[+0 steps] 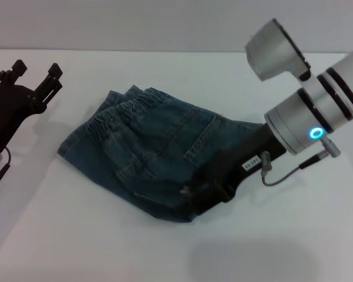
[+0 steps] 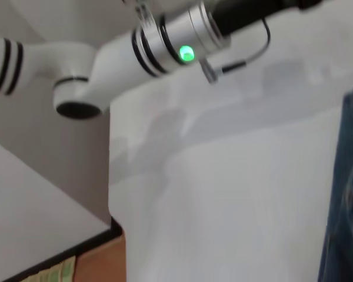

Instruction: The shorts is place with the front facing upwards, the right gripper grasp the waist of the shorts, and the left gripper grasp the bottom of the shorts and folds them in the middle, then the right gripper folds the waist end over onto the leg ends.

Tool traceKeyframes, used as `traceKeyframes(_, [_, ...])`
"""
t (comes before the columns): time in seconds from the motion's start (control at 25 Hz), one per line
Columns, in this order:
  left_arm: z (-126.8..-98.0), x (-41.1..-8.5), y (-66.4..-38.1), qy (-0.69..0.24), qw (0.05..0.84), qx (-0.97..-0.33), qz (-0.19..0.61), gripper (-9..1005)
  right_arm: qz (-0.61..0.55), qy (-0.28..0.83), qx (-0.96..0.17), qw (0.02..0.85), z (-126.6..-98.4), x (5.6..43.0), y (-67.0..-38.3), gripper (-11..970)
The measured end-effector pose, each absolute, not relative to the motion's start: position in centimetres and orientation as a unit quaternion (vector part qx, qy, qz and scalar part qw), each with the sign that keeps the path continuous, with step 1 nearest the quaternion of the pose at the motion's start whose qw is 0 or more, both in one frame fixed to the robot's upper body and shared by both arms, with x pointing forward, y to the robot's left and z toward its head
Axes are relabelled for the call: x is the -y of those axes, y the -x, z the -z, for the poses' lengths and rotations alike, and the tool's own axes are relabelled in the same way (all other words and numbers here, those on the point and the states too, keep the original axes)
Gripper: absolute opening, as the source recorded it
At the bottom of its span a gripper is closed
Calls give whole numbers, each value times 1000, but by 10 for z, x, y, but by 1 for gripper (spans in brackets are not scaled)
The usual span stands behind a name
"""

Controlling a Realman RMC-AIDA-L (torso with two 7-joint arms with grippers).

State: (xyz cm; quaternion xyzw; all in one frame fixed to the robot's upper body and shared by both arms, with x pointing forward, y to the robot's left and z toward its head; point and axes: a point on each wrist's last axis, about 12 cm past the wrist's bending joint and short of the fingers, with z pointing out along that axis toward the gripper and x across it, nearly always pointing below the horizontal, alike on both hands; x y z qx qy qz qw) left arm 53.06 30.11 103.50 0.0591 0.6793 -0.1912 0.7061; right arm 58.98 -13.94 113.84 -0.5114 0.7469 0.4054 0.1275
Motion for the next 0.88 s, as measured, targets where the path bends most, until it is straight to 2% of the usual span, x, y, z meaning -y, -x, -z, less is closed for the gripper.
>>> traceKeyframes(0.36, [-1034,-301,-530,-57,705,-680,193,833,-389,490,-774,102,-1115,149,-583,519])
traceKeyframes(0.88, [-1032,-299,-528,-53,701,-683,198,833,-349,450,-806,161,-1107,159,-599,519])
